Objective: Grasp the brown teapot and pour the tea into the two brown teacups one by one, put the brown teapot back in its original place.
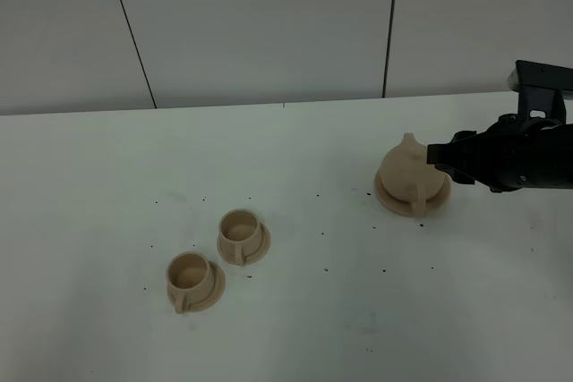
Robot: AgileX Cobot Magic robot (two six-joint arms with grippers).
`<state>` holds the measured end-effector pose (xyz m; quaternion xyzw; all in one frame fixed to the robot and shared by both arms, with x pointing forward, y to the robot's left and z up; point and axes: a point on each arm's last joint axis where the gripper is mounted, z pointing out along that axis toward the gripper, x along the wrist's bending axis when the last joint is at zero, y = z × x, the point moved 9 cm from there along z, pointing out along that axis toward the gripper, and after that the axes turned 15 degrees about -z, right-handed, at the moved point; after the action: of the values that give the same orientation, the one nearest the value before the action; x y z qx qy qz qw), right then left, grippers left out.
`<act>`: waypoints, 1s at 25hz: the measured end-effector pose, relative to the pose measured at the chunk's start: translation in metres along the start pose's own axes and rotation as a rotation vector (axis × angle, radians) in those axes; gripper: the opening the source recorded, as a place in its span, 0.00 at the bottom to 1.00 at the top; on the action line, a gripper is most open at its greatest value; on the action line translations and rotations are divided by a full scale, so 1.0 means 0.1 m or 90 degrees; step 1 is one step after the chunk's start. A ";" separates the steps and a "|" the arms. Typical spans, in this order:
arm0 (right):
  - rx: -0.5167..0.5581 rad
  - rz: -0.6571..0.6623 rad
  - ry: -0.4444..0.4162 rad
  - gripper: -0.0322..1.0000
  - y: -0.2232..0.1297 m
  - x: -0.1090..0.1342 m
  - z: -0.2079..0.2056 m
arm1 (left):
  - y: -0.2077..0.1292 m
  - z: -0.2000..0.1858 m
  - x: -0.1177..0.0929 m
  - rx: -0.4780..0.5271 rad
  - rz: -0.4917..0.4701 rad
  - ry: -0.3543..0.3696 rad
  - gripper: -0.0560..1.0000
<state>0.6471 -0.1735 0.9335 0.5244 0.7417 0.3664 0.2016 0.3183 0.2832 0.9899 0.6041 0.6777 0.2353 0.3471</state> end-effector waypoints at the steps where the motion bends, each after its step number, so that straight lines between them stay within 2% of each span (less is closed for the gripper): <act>1: 0.009 0.001 0.001 0.44 -0.02 0.00 0.04 | 0.00 0.00 0.00 0.000 0.000 0.000 0.27; 8: 0.061 -0.008 0.013 0.41 -0.12 0.02 0.08 | 0.00 0.00 0.00 0.000 0.000 0.000 0.27; 15: 0.078 -0.024 -0.005 0.41 -0.17 -0.02 0.07 | 0.00 0.00 0.00 0.000 0.000 0.000 0.27; 25: 0.079 -0.032 0.017 0.41 -0.16 0.27 0.16 | 0.00 0.00 0.00 0.000 0.000 0.000 0.27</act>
<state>0.6376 -0.1459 0.9135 0.5120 0.7786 0.3215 0.1683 0.3183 0.2832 0.9899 0.6041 0.6777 0.2353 0.3471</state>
